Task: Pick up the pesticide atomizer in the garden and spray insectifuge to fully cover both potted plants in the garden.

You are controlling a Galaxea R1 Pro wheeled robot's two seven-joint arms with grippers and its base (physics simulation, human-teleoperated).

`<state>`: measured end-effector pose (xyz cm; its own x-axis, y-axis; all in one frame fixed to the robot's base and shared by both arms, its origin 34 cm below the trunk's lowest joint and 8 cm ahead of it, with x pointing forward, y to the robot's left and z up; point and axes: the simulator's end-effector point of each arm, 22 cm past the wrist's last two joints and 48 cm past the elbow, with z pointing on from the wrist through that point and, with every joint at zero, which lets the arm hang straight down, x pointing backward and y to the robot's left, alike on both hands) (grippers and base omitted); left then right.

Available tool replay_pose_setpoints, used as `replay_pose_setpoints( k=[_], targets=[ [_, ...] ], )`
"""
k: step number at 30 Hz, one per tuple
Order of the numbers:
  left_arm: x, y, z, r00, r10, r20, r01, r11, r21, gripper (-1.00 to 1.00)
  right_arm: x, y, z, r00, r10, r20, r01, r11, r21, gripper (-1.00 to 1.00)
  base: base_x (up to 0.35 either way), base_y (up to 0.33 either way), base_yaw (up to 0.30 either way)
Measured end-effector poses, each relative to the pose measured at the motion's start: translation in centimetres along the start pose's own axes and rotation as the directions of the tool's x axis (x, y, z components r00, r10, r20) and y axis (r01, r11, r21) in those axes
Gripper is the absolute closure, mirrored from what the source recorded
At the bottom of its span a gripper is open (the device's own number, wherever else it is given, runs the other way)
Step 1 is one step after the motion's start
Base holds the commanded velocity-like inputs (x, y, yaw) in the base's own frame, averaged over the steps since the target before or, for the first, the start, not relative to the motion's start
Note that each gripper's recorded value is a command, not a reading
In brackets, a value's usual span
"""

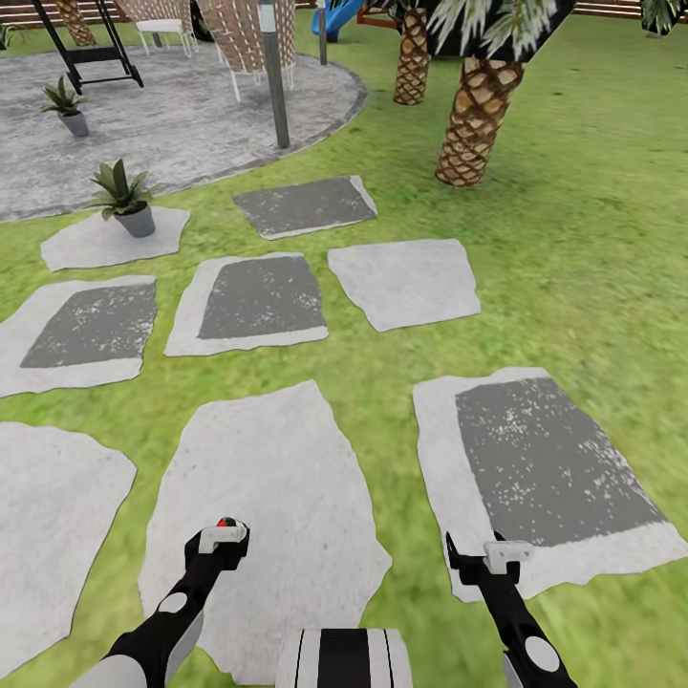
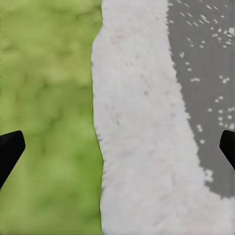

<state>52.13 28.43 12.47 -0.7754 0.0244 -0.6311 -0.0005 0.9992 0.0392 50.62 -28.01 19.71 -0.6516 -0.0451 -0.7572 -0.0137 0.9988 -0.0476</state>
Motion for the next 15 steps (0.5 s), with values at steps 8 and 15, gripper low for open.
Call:
replay_pose_setpoints(
  k=[8,15],
  targets=[
    [0.00,0.00,0.00,1.000,0.000,0.000,0.000,1.000,0.000,-1.00,-0.02,-0.04,0.02,1.000,0.000,0.001,0.000,1.000,0.002,-1.00,0.000,0.000,0.000],
    [-0.12,0.05,-0.02,1.000,0.000,0.002,0.000,1.000,-0.001,-1.00,-0.12,-0.07,-0.01,1.000,-0.001,0.002,0.001,1.000,0.001,-1.00,0.000,0.000,0.000]
  ],
)
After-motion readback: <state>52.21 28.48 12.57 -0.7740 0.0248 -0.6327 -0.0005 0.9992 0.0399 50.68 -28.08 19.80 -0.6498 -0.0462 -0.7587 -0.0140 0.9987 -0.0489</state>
